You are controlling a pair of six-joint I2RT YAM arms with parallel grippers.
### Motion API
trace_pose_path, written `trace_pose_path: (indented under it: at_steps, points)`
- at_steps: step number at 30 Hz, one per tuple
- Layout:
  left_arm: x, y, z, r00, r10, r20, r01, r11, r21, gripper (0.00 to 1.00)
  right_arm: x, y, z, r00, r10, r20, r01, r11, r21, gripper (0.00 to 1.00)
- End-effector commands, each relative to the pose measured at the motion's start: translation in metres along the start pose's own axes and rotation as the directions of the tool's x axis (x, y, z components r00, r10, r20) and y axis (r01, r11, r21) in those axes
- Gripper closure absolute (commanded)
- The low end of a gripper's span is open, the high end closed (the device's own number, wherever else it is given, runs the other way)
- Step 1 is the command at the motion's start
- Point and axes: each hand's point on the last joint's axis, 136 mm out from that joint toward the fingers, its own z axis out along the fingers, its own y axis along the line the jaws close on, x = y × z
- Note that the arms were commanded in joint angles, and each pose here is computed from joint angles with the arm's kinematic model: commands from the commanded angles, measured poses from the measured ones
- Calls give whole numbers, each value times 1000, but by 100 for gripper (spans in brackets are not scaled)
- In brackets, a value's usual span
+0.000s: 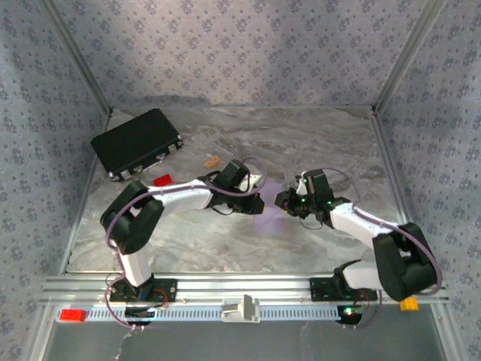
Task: Fold a paper plane with a square sheet of paper (pick it up from the middle)
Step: Turn over the paper at the center of the table.
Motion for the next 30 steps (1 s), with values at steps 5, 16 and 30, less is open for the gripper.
trace_pose_path:
  at_steps: [5,16,30]
  points:
    - [-4,19,19,999,-18,-41,17,999,-41,92,26,-34,-23,996,76,36,-79,992,95,72]
    - [5,48,33,996,-44,-78,35,993,-117,95,41,-37,-26,996,90,-3,-89,990,108,67]
    - [26,63,37,989,-123,-83,112,985,-129,100,53,-37,-13,994,57,-91,-41,985,170,63]
